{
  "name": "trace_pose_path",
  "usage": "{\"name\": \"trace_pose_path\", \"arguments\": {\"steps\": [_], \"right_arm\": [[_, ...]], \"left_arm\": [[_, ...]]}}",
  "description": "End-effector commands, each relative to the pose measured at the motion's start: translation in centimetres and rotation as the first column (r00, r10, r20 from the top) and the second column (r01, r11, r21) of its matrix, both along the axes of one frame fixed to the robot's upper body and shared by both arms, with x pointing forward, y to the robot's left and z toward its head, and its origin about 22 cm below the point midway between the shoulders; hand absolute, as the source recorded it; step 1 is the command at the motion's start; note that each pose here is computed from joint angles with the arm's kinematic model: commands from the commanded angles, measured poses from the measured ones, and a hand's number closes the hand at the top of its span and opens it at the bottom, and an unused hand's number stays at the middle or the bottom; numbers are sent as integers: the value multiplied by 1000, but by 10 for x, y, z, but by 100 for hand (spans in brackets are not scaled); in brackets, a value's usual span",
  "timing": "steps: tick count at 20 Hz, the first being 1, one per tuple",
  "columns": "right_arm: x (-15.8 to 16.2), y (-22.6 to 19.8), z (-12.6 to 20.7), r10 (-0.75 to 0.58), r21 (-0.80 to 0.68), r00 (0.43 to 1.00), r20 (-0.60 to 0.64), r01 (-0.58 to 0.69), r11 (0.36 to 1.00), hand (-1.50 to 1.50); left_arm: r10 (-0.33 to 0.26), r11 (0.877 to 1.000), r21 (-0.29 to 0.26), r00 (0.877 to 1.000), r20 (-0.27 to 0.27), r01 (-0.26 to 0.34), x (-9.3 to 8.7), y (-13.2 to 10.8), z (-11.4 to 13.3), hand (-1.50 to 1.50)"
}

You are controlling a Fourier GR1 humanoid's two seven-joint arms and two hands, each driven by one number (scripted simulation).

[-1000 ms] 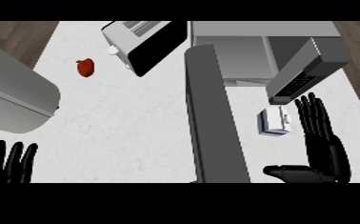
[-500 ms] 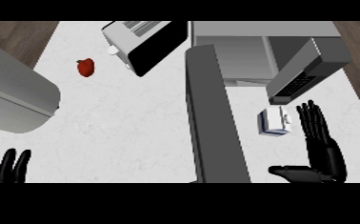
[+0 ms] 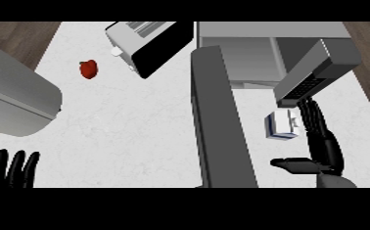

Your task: Pick up the milk, place it into the microwave and close the microwave

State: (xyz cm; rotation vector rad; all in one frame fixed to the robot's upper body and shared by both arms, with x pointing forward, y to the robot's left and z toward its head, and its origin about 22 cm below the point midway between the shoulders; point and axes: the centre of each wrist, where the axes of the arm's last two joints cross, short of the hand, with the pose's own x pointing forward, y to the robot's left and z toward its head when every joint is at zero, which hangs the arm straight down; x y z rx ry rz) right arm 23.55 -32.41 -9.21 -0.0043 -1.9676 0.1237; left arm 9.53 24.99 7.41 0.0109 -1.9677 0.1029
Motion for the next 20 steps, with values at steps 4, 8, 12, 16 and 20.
{"name": "trace_pose_path", "arguments": {"steps": [4, 8, 12, 16, 20], "right_arm": [[17, -17, -17, -58, -16, 998, -5, 58, 998, -150], [27, -14, -26, -143, -72, 989, -23, 141, 987, -150], [17, -24, -39, -216, -114, 976, -38, 210, 971, -150], [15, -63, -27, -190, -90, 981, -38, 186, 978, -150], [14, -33, -40, 99, 54, 986, -133, -92, 994, -150]], "left_arm": [[-9, 1000, -13, 1000, -23, 8, -14, -4, 9, -150], [-8, 1000, 2, 1000, -13, 8, -8, 7, 12, -150], [-9, 1000, 17, 1000, 0, 9, -18, 8, 6, -150], [-9, 1000, -4, 1000, 7, 9, -1, -1, 8, -150], [-11, 1000, -8, 1000, 18, 11, -4, -3, 2, -150]]}}
